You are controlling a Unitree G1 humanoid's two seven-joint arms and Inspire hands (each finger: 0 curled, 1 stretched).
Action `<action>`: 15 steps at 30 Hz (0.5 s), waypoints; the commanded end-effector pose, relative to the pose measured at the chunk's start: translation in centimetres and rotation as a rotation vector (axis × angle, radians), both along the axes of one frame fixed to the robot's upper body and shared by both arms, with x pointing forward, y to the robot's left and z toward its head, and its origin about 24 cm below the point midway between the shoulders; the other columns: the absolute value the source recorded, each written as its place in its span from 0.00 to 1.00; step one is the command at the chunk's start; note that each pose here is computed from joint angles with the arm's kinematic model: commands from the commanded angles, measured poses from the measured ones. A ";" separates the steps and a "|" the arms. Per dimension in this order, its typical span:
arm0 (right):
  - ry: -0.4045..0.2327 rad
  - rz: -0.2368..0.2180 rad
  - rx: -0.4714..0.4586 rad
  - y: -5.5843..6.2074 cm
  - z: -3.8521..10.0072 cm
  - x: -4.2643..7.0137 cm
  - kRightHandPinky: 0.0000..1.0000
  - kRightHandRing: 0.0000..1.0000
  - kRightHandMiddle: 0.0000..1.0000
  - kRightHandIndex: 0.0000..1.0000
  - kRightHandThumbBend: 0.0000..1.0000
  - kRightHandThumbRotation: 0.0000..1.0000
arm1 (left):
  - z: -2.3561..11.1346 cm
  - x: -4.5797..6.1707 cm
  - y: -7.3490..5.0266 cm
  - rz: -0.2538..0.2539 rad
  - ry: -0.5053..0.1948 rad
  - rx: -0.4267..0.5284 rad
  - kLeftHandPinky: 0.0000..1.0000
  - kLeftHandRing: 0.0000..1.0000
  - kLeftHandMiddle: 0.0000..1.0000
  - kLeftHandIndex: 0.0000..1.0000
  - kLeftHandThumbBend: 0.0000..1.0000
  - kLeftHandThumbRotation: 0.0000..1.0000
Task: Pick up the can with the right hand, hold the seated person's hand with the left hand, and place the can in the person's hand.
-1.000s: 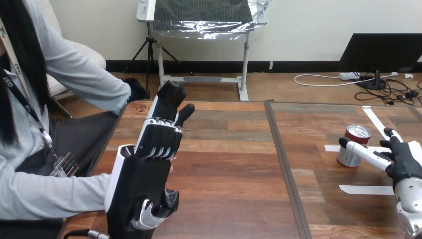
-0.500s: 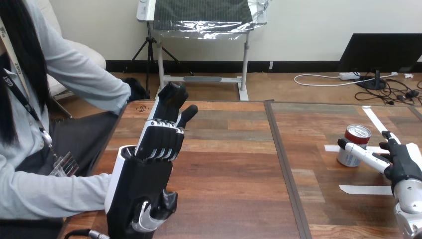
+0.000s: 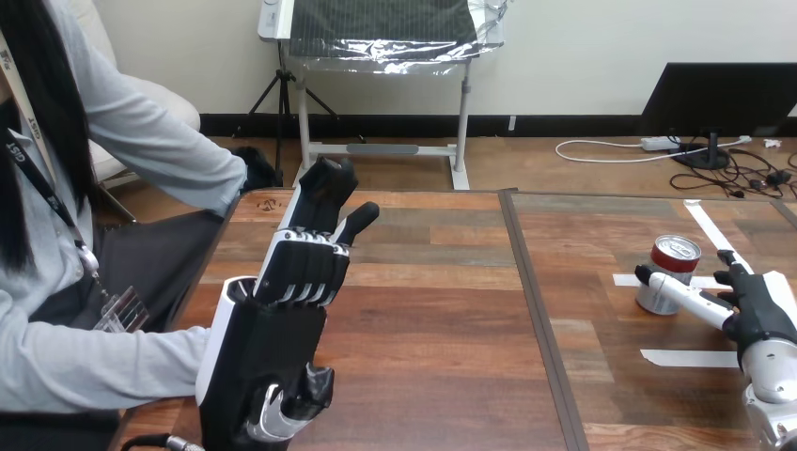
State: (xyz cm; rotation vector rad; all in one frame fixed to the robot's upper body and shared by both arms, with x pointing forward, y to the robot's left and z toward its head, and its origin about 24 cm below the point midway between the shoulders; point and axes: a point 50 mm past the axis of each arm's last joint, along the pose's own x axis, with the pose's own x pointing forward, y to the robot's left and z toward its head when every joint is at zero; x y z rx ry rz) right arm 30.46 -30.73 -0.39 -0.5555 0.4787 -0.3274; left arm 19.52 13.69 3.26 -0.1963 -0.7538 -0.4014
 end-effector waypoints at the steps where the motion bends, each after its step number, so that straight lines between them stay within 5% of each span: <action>1: -0.104 0.048 -0.030 1.2 2.9 2.7 0.74 0.87 0.90 0.96 1.00 0.57 | 1.4 0.6 0.1 0.020 -0.094 -0.007 0.93 0.99 0.97 0.97 0.74 0.70; 4: -0.118 0.032 0.024 1.2 2.9 2.8 0.76 0.88 0.90 0.97 1.00 0.55 | 1.3 0.6 0.2 0.020 -0.091 -0.005 0.92 0.99 0.97 0.97 0.74 0.71; 15: -0.107 0.039 -0.008 1.3 3.1 2.9 0.74 0.86 0.89 0.97 1.00 0.57 | 1.3 0.7 0.4 0.026 -0.107 -0.004 0.91 0.99 0.97 0.96 0.75 0.72</action>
